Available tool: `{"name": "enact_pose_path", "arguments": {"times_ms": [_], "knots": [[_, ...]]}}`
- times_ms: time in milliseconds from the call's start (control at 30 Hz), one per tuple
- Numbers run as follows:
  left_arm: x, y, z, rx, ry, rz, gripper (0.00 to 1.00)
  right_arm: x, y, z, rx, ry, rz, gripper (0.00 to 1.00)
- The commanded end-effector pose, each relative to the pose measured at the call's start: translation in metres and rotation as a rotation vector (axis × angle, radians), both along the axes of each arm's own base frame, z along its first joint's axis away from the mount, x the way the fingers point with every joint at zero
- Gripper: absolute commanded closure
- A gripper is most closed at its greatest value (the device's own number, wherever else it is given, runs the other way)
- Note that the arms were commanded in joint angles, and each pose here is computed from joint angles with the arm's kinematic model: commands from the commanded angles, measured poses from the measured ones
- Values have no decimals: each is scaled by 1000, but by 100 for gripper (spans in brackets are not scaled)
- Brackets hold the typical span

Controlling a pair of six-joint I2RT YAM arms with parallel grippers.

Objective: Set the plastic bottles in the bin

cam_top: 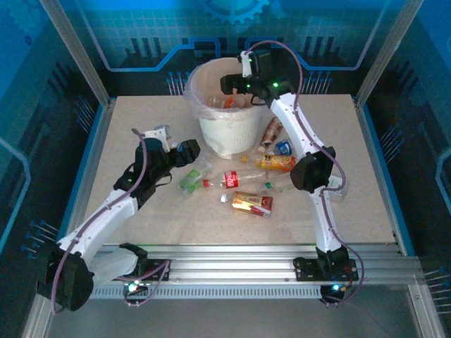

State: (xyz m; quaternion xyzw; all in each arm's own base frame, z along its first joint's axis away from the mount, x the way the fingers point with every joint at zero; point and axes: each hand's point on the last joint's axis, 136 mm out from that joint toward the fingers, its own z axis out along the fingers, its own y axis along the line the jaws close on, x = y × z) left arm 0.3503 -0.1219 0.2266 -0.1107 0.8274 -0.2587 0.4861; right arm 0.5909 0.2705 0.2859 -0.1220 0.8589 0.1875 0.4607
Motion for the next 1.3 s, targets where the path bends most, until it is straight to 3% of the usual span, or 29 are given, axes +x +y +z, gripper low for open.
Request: {"name": "enact_pose_path", "arguments": {"times_ms": [0, 433, 633, 867, 1033, 1267], "knots": [[-12, 5, -8, 62, 2, -15, 1, -30, -1, 83, 57, -127, 42, 0], [-45, 0, -49, 184, 131, -156, 1, -85, -46, 150, 29, -155, -66, 0], [-59, -10, -70, 247, 200, -212, 1, -125, -80, 125, -44, -34, -157, 0], [-65, -12, -101, 485, 367, -321, 6, -178, -118, 91, -52, 32, -266, 0], [-58, -6, -120, 663, 470, -350, 9, -205, -145, 67, -77, 69, -365, 0], [-36, -3, -136, 795, 515, -371, 15, -230, -165, 42, -95, 119, -432, 0]]}}
